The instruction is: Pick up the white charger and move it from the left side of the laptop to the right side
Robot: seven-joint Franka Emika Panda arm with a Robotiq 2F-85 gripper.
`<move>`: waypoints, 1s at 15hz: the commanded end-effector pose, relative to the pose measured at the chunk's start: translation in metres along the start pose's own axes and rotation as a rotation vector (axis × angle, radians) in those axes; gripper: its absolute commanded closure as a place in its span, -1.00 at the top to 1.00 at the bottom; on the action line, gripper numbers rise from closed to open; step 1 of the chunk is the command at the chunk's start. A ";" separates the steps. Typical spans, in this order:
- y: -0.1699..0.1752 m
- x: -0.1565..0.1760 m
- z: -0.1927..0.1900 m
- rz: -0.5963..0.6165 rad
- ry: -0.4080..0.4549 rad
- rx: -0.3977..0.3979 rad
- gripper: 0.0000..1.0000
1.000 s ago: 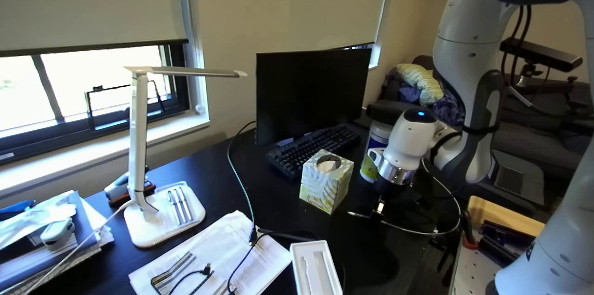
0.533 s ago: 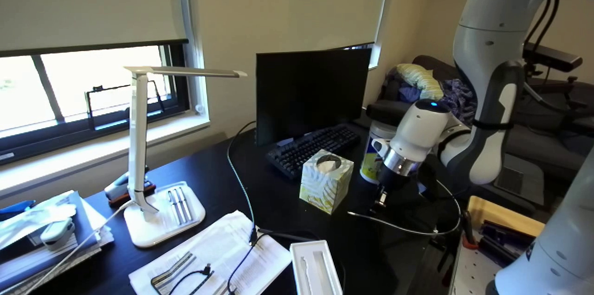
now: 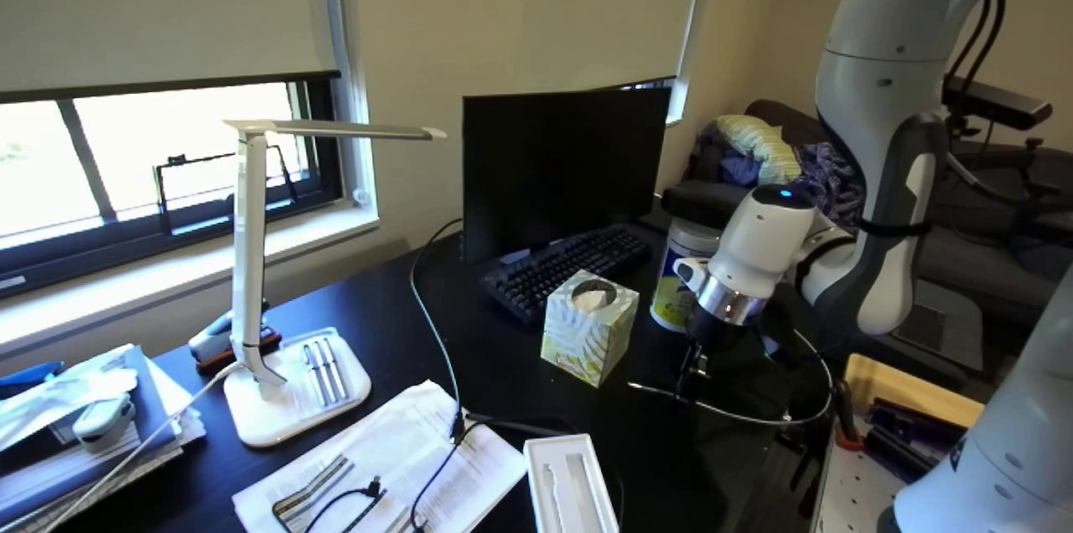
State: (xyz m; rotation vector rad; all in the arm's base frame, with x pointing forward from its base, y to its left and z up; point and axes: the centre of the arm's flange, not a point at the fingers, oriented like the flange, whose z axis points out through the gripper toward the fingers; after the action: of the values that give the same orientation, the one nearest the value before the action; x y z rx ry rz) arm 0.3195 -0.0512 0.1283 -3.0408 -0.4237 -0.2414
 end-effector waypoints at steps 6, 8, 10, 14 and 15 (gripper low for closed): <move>-0.015 -0.017 0.013 -0.006 -0.017 0.023 0.44; -0.014 -0.017 0.014 -0.006 -0.023 0.026 0.15; -0.014 -0.018 0.014 -0.005 -0.024 0.027 -0.12; -0.011 -0.019 0.015 -0.002 -0.030 0.025 -0.28; -0.010 -0.019 0.013 0.002 -0.027 0.026 0.25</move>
State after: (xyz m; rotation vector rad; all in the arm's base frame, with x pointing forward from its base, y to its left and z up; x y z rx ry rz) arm 0.3129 -0.0478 0.1169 -3.0338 -0.4368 -0.1886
